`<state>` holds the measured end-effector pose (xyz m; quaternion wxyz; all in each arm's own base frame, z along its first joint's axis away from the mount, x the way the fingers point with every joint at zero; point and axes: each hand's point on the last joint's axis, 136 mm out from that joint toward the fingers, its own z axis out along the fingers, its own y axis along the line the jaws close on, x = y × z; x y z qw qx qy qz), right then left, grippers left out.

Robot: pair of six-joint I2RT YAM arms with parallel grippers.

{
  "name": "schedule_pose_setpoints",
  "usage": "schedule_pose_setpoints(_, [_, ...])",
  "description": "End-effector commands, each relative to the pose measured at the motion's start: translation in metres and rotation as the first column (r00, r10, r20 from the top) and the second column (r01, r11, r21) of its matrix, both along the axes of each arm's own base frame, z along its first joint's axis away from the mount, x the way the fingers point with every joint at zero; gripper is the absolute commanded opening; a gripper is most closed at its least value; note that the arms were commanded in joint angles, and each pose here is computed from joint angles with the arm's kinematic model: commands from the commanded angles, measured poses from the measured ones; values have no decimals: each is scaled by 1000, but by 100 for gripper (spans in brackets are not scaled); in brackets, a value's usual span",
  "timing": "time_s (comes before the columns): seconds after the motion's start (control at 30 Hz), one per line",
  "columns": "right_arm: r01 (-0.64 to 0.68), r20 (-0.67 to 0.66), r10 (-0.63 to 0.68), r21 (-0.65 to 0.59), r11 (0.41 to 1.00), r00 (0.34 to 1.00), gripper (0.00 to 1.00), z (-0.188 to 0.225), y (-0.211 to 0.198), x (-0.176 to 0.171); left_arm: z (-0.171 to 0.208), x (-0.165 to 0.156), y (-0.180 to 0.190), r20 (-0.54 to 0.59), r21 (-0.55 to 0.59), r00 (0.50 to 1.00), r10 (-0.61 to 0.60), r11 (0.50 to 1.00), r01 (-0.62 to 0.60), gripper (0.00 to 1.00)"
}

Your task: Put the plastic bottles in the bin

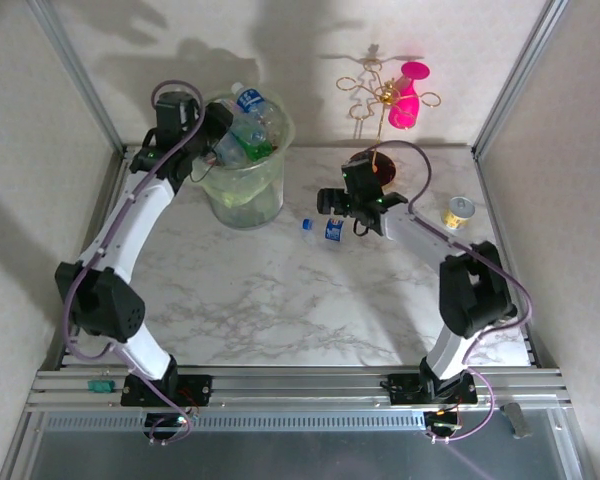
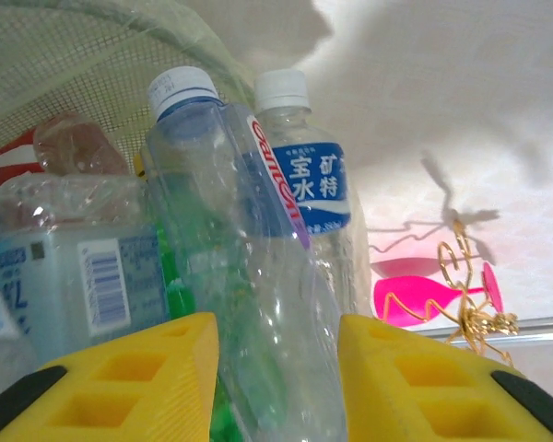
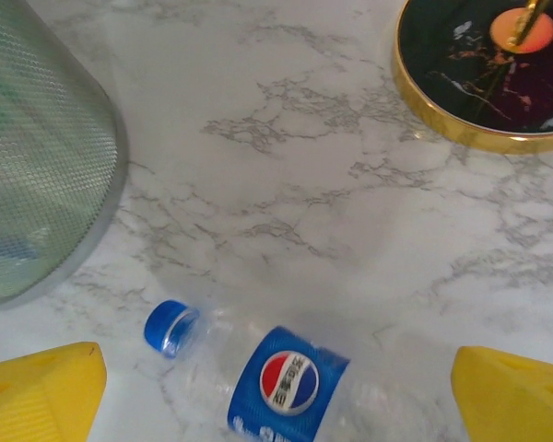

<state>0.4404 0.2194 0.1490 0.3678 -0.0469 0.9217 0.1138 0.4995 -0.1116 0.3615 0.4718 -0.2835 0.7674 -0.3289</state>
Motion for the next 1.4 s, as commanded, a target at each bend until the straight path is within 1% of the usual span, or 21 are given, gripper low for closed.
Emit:
schedule_pose_setpoints(0.0, [-58, -38, 57, -24, 998, 998, 97, -13, 6, 16, 19, -34, 1, 42, -24, 999, -5, 1000, 6, 38])
schedule_pose_setpoints(0.1, [-84, -78, 82, -15, 996, 994, 97, -30, 10, 21, 28, -63, 5, 74, -22, 997, 2, 1000, -1, 38])
schedule_pose_setpoints(0.23, [-101, -145, 97, -18, 995, 985, 99, -54, 12, 20, 42, -103, 7, 126, 28, 992, 0, 1000, -3, 41])
schedule_pose_setpoints(0.3, [-120, -172, 119, 6, 993, 978, 99, -62, 16, 14, 44, -129, -7, 163, 69, 986, -29, 997, 18, 43])
schedule_pose_setpoints(0.37, [-149, -195, 155, 46, 988, 968, 98, -65, 23, 5, 37, -153, -28, 181, 115, 980, -79, 992, 59, 45])
schedule_pose_setpoints(0.47, [-175, -218, 189, 83, 981, 957, 99, -69, 26, -8, 27, -177, -47, 170, 182, 975, -143, 977, 112, 49])
schedule_pose_setpoints(0.67, [-188, -263, 198, 64, 980, 944, 98, -85, 21, -29, 17, -190, -48, 143, 225, 973, -183, 963, 148, 50])
schedule_pose_setpoints(0.73, [-192, -269, 198, 49, 980, 943, 96, -86, 22, -35, 13, -192, -47, 140, 228, 973, -181, 963, 146, 51])
schedule_pose_setpoints(0.93, [-207, -272, 190, -34, 978, 944, 80, -93, 24, -48, 0, -194, -42, 119, 241, 978, -172, 960, 139, 51])
schedule_pose_setpoints(1.13, [-208, -251, 181, -88, 974, 951, 60, -93, 24, -61, -2, -198, -37, 114, 251, 980, -161, 960, 128, 52])
schedule_pose_setpoints(1.23, [-204, -228, 179, -91, 975, 957, 54, -86, 20, -67, -4, -198, -35, 106, 263, 983, -151, 957, 119, 51])
schedule_pose_setpoints(1.37, [-210, -173, 197, -58, 976, 965, 52, -64, 21, -76, -9, -197, -38, 90, 261, 983, -160, 956, 131, 54])
